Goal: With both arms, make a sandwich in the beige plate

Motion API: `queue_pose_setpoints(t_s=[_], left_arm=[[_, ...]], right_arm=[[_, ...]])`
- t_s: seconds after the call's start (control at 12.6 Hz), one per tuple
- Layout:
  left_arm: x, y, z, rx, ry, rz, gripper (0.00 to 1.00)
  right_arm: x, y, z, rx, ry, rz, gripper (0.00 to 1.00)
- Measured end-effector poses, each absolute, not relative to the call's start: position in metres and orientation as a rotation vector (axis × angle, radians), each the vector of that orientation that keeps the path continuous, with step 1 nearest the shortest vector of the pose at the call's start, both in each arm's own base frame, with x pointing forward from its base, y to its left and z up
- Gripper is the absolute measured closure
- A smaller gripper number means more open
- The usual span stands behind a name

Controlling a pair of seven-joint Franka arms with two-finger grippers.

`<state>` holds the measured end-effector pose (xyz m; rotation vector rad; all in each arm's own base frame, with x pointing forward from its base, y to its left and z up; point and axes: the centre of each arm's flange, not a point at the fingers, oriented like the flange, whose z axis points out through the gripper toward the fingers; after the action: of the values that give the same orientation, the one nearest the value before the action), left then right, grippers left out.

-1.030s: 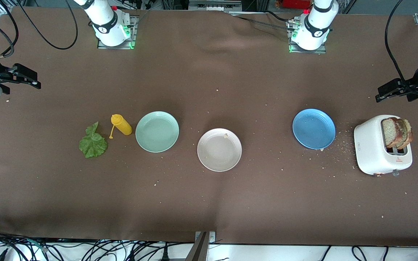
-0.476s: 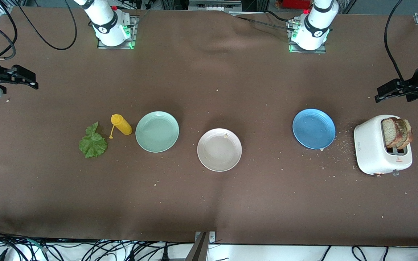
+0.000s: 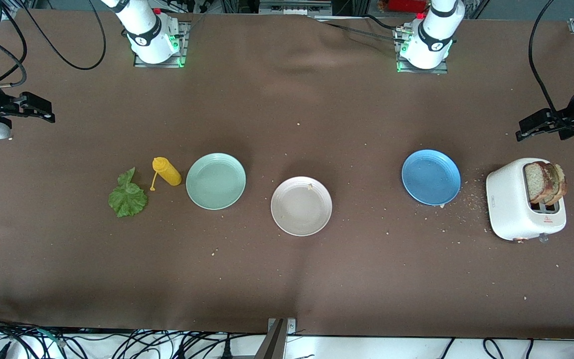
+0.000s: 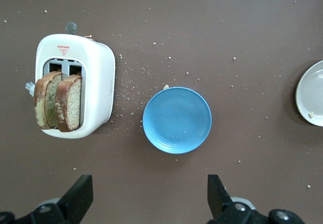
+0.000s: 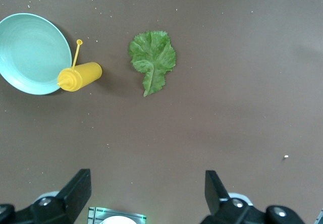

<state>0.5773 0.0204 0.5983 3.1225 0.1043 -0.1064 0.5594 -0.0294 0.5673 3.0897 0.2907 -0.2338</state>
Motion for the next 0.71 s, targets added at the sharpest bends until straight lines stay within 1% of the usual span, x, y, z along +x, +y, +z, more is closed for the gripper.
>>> queue_pose_setpoints(t_s=[0.71], left_arm=[[0.5782, 0.0214, 0.5961, 3.122, 0.107, -0.112, 0.0]], right_arm=[[0.5587, -0.0292, 0.5658, 3.09, 0.291, -0.251, 0.0]])
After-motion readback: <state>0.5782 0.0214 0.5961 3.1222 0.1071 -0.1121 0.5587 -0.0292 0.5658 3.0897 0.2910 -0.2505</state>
